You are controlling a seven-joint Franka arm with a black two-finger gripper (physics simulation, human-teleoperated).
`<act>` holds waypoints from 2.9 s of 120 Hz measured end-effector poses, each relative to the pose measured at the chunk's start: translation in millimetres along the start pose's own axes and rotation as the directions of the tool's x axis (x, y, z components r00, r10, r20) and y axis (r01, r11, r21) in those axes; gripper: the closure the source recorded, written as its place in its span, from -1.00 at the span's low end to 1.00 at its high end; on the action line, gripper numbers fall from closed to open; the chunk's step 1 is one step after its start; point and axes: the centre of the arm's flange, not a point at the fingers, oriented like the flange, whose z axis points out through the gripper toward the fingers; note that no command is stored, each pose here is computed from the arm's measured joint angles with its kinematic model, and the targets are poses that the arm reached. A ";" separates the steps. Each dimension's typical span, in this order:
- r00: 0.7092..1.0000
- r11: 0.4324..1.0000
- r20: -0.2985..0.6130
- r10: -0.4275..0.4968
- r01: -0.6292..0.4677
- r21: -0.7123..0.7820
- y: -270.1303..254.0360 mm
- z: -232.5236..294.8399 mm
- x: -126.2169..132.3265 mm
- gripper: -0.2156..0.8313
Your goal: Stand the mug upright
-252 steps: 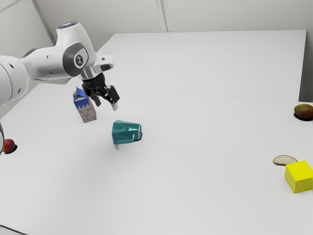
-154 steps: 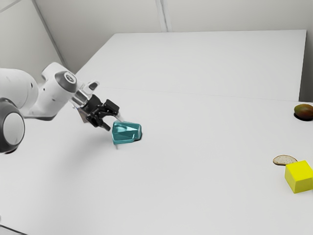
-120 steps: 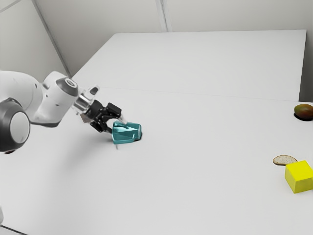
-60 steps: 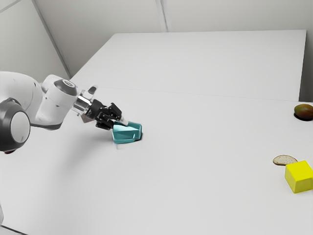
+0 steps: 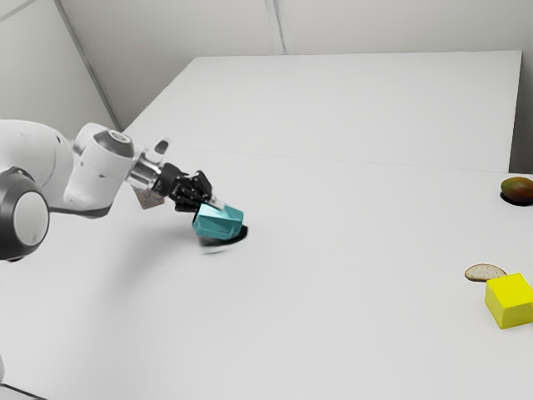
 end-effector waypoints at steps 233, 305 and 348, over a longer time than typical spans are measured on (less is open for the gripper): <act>0.988 0.590 0.150 0.032 -0.140 0.795 22.8 11.5 -49.4 0.33; 0.991 0.611 0.094 0.094 -0.132 0.781 75.9 -30.7 -44.4 -0.53; 0.970 0.604 0.088 0.226 -0.210 0.769 177.1 -129.5 -43.4 -0.58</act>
